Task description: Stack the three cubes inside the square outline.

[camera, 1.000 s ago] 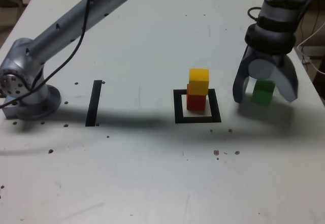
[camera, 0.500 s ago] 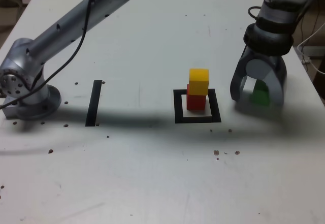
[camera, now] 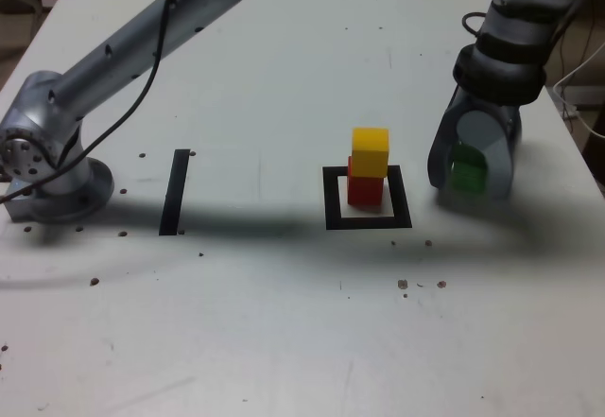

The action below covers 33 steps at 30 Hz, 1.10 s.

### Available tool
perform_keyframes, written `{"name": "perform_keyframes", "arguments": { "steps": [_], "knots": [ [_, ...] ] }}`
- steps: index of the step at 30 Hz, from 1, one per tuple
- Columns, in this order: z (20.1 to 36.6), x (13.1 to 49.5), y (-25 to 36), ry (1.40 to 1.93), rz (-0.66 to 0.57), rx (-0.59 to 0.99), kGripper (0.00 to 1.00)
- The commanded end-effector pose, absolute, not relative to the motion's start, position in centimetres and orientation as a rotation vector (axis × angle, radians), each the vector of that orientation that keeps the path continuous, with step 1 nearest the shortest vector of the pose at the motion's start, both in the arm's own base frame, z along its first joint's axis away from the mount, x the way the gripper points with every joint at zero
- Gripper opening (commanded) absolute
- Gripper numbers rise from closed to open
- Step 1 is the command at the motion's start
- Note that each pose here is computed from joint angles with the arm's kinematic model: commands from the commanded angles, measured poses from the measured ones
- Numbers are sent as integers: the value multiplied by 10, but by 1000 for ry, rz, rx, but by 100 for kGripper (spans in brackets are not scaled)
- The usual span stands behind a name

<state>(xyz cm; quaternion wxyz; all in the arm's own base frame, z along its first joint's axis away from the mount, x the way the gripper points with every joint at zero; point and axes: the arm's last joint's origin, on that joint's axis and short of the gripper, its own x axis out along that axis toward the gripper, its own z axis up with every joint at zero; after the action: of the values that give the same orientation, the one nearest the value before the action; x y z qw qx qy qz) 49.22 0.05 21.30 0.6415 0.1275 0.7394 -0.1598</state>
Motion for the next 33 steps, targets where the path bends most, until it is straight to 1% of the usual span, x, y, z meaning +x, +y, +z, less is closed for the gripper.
{"name": "perform_keyframes", "arguments": {
  "steps": [1, 6, 9, 12, 18, 21, 23, 27, 33],
  "knots": [
    [213, 489, 0, 1710, -369, 292, 28],
    [215, 488, 0, 1710, -361, 302, 28],
    [225, 484, -2, 1701, -346, 319, 28],
    [244, 477, -6, 1677, -319, 342, 28],
    [295, 452, -11, 1613, -254, 353, 28],
    [315, 435, -11, 1597, -217, 336, 28],
    [323, 425, -11, 1598, -195, 319, 28],
    [332, 406, -11, 1614, -170, 268, 28],
    [333, 387, -15, 1655, -159, 177, 28]
  ]
}}
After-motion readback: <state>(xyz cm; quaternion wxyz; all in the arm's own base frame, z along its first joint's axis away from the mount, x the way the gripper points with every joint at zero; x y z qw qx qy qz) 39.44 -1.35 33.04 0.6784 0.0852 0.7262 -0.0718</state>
